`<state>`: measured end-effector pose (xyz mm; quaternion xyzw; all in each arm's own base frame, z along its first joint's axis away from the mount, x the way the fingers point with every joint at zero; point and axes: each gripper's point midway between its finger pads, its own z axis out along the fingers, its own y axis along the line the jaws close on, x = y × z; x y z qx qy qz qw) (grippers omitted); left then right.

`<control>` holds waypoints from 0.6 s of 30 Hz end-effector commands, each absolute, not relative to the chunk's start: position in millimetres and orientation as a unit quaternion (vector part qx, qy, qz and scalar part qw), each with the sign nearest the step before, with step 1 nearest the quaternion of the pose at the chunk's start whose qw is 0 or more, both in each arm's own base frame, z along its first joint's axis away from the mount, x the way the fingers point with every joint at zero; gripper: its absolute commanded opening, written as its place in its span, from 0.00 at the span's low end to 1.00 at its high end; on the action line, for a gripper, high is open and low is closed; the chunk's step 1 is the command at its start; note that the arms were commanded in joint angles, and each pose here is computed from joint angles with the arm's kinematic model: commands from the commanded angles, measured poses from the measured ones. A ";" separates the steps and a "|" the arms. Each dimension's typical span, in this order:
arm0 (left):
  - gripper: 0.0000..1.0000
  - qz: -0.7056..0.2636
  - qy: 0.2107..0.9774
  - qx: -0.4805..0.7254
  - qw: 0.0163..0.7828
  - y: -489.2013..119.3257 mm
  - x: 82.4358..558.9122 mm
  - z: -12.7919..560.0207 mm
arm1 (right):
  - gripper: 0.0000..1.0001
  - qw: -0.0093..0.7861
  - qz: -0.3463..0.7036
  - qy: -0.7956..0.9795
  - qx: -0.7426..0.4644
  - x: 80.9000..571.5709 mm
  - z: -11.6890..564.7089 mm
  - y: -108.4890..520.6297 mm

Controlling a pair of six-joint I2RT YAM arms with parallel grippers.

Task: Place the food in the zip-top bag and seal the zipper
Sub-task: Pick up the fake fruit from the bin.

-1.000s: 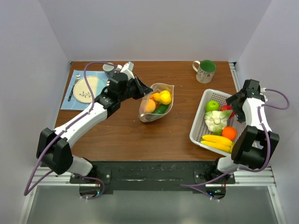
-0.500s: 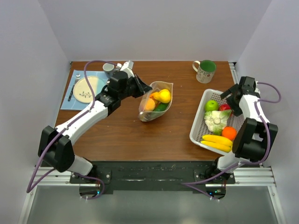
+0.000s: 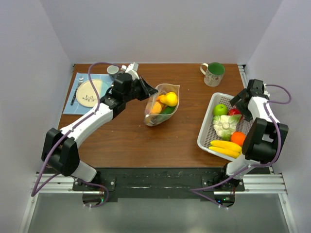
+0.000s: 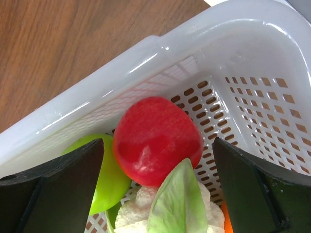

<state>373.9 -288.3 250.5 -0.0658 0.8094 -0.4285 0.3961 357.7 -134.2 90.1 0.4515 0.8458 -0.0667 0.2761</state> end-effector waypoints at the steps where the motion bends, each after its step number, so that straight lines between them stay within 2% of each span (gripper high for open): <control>1: 0.00 -0.451 0.787 -0.050 0.419 -292.8 381.1 274.1 | 0.99 0.276 -0.070 0.852 0.439 364.9 74.5 -137.3; 10: 0.00 -0.453 0.784 -0.049 0.421 -292.4 379.8 277.7 | 0.97 0.282 -0.059 0.850 0.441 368.4 63.1 -134.7; 12: 0.00 -0.454 0.783 -0.049 0.423 -291.8 379.7 280.8 | 0.83 0.288 -0.060 0.847 0.442 366.5 72.5 -135.3; 13: 0.00 -0.455 0.782 -0.050 0.424 -291.6 379.3 282.2 | 0.70 0.296 -0.069 0.843 0.444 366.2 80.2 -139.1; 16: 0.00 -0.455 0.780 -0.051 0.427 -290.4 378.1 285.3 | 0.50 0.309 -0.079 0.838 0.443 361.0 104.1 -141.3; 18: 0.00 -0.452 0.782 -0.054 0.425 -289.2 377.8 282.9 | 0.47 0.314 -0.092 0.835 0.442 351.2 120.2 -143.4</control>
